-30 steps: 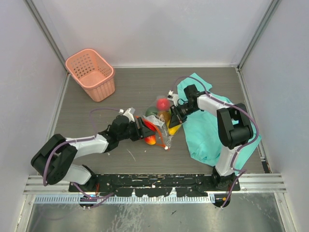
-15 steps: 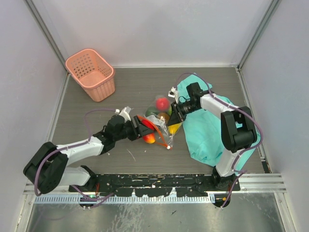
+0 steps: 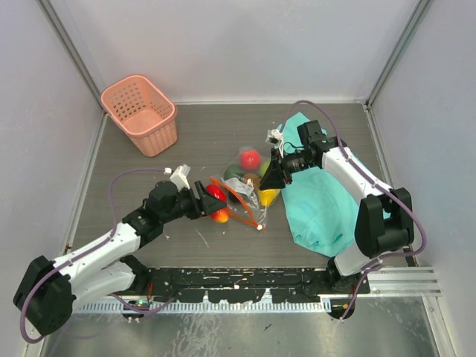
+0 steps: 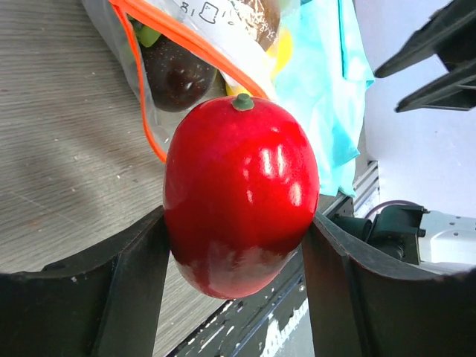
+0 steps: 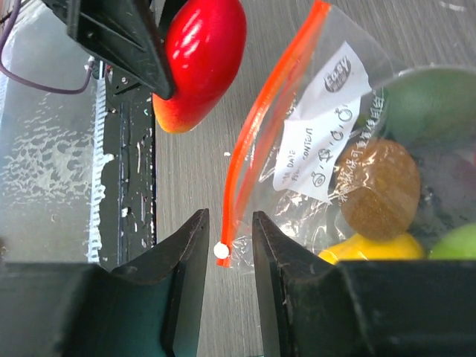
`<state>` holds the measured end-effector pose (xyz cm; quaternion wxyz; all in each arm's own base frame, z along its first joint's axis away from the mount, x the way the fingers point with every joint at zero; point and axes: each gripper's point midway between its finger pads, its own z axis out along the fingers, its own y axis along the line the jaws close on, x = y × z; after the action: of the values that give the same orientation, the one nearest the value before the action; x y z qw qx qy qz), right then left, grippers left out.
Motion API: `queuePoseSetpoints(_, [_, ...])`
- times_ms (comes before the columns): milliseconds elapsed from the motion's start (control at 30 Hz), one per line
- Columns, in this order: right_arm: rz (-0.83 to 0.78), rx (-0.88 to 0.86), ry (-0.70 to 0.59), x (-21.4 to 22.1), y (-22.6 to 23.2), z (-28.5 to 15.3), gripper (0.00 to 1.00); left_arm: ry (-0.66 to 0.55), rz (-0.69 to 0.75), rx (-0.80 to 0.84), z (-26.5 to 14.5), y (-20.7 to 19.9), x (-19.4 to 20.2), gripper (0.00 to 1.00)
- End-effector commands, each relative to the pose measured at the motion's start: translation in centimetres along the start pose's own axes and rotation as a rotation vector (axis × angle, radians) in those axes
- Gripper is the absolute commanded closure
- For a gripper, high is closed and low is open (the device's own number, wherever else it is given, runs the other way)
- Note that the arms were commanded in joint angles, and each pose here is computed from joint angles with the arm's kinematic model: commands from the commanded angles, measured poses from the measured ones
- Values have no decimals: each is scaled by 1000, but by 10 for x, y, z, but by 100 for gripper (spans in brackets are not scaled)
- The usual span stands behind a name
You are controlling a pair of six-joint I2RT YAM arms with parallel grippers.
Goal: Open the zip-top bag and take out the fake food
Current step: Pick up the fake fruit from the zipper food storage bag, then place the fake fruit in the bin.
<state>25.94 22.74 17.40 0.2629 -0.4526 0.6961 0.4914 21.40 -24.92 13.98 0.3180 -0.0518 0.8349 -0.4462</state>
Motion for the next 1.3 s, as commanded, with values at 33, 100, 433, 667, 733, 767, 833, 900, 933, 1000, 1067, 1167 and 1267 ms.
queuePoseSetpoints(33, [-153, -35, -67, -28, 28, -14, 64, -67, 109, -37, -15, -4, -23, 99])
queuePoseSetpoints(100, [-183, -38, -81, -33, 34, -17, 62, -94, 138, -41, -19, -9, -33, 99])
queuePoseSetpoints(433, [-218, -29, -104, -39, 42, -26, 55, -193, 248, -78, -34, -20, -82, 100])
queuePoseSetpoints(667, [-217, -17, -103, -39, 40, -28, 54, -260, 263, -94, -43, -17, -115, 100])
queuePoseSetpoints(733, [-216, -18, -103, -39, 40, -28, 54, -289, 263, -98, -46, -17, -126, 100])
queuePoseSetpoints(767, [-215, -17, -102, -38, 40, -28, 54, -304, 262, -99, -48, -17, -132, 100])
queuePoseSetpoints(833, [-212, -14, -102, -38, 39, -28, 53, -338, 262, -102, -51, -16, -145, 100])
queuePoseSetpoints(900, [-211, -11, -102, -38, 38, -29, 53, -374, 259, -109, -54, -15, -158, 100])
queuePoseSetpoints(933, [-212, -10, -101, -37, 37, -29, 53, -393, 259, -109, -56, -16, -164, 100])
queuePoseSetpoints(1000, [-207, -9, -100, -36, 36, -29, 52, -435, 256, -115, -61, -16, -179, 100])
queuePoseSetpoints(1067, [-202, -10, -100, -36, 36, -28, 52, -480, 257, -120, -68, -19, -198, 100])
queuePoseSetpoints(1167, [-199, -7, -100, -35, 35, -29, 52, -544, 251, -132, -78, -21, -226, 100])
queuePoseSetpoints(1267, [-201, -5, -101, -35, 35, -30, 52, -583, 218, -129, -81, -17, -251, 100])
